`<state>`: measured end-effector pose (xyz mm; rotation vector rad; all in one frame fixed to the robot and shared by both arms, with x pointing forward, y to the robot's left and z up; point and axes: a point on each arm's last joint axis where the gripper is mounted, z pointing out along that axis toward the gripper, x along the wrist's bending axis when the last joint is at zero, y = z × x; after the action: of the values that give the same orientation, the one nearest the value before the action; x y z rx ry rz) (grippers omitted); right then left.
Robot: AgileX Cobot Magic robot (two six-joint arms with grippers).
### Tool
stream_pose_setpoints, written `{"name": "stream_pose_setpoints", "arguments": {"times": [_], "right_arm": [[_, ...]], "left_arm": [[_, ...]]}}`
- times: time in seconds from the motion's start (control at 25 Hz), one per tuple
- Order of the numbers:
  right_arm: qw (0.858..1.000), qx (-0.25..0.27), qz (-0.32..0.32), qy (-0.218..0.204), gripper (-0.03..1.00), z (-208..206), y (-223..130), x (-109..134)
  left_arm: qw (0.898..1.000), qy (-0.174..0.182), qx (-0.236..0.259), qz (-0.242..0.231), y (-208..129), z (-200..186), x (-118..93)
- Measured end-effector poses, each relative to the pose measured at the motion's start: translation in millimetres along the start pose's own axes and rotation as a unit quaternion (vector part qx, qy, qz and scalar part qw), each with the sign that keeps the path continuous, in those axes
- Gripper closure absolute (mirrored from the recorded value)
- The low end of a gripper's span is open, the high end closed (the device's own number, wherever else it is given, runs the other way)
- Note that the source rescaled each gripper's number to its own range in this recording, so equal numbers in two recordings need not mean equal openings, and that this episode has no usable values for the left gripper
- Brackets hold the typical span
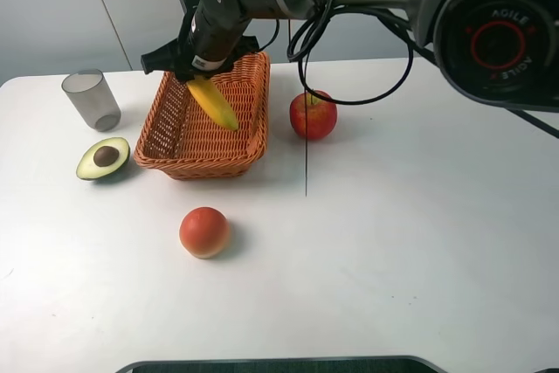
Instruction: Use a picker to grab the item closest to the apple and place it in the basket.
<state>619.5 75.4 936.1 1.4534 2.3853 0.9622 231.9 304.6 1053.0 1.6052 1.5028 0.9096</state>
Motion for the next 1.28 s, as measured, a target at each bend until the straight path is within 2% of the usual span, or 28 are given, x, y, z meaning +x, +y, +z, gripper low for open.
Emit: {"name": "stream_pose_setpoints", "arguments": {"times": [0.16, 0.2, 0.4, 0.44, 0.52, 0.72, 0.92, 1.08, 1.28], "right_arm": [[1.0, -0.001, 0.003, -0.001, 0.92, 0.0, 0.6, -1.3], [1.0, -0.001, 0.003, -0.001, 0.86, 0.0, 0.6, -1.3], [1.0, -0.001, 0.005, 0.0, 0.27, 0.0, 0.6, -1.3], [1.0, -0.001, 0.005, 0.0, 0.19, 0.0, 0.6, -1.3], [1.0, -0.002, 0.007, 0.0, 0.1, 0.0, 0.8, -1.3], [1.0, 0.005, 0.013, 0.0, 0.05, -8.2, 3.4, -0.3], [0.999, 0.025, 0.027, -0.006, 0.06, -44.0, 16.5, -4.1], [0.997, 0.056, 0.042, -0.028, 0.06, -68.2, 12.2, -25.5], [0.988, 0.117, 0.073, -0.067, 0.06, -91.2, -26.0, -69.2]], "left_arm": [[1.0, 0.0, 0.0, 0.0, 0.0, 0.0, 0.0], [1.0, 0.0, 0.0, 0.0, 0.0, 0.0, 0.0], [1.0, 0.0, 0.0, 0.0, 0.0, 0.0, 0.0], [1.0, 0.0, 0.0, 0.0, 0.0, 0.0, 0.0], [1.0, 0.0, 0.0, 0.0, 0.0, 0.0, 0.0], [1.0, 0.0, 0.0, 0.0, 0.0, 0.0, 0.0], [1.0, 0.0, 0.0, 0.0, 0.0, 0.0, 0.0], [1.0, 0.0, 0.0, 0.0, 0.0, 0.0, 0.0], [1.0, 0.0, 0.0, 0.0, 0.0, 0.0, 0.0]]}}
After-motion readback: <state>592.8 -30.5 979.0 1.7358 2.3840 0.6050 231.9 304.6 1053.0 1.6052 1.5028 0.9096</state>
